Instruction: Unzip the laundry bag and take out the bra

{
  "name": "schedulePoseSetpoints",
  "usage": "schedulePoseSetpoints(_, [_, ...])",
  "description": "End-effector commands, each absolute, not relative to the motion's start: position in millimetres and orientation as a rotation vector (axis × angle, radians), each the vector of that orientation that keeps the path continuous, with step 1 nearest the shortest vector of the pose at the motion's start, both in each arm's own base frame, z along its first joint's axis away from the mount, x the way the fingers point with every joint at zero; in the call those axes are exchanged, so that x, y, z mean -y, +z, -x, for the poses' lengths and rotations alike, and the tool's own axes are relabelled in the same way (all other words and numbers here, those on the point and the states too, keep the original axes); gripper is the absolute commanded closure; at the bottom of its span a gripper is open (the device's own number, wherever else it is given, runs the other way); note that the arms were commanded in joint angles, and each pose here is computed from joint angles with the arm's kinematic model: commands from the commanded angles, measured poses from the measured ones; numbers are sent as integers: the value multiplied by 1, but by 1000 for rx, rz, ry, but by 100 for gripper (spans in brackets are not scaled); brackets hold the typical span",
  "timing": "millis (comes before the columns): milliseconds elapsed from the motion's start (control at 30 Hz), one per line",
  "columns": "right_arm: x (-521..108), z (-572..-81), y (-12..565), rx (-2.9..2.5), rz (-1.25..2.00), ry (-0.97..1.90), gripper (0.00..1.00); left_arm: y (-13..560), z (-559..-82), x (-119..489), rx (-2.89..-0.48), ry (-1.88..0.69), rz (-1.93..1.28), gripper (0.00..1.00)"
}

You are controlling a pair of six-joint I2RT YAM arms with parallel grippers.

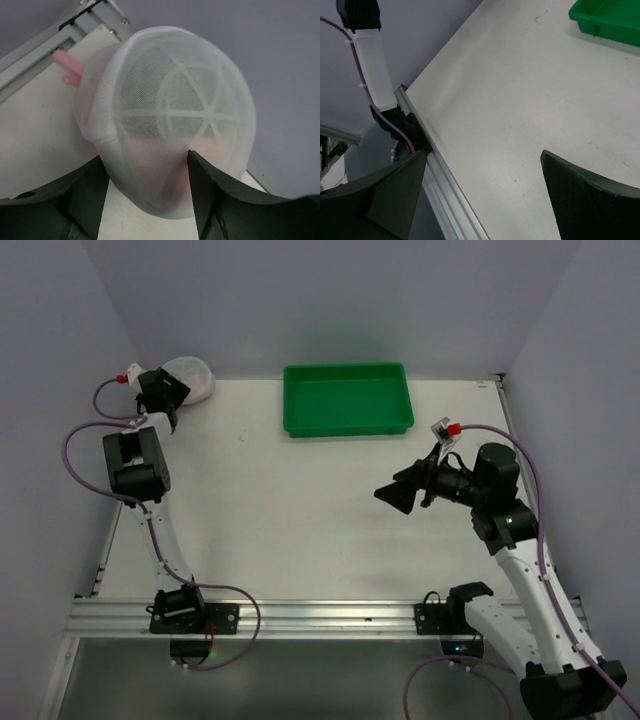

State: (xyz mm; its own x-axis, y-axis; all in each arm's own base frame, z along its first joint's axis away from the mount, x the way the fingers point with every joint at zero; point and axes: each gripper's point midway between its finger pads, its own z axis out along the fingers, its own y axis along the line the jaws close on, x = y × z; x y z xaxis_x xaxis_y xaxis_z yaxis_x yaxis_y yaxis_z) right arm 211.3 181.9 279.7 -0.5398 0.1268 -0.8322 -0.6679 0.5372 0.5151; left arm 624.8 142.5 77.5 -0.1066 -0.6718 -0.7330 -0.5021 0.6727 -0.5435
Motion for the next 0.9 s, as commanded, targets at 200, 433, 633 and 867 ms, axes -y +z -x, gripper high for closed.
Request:
schedulePoseSetpoints(200, [-189, -200, 297, -1803, 516, 1171, 1, 107, -654, -139, -1683, -356, 686, 97])
schedulePoseSetpoints(433, [-180, -197, 306, -1776, 462, 1095, 1, 156, -588, -118, -1814, -174, 591, 100])
schedulePoseSetpoints(633, [-167, -191, 308, -1753, 384, 1017, 1, 197, -494, -56, -1991, 147, 446, 100])
schedulePoseSetpoints(867, [-154, -177, 318, -1704, 314, 959, 1, 194, -386, 14, -2113, 360, 254, 100])
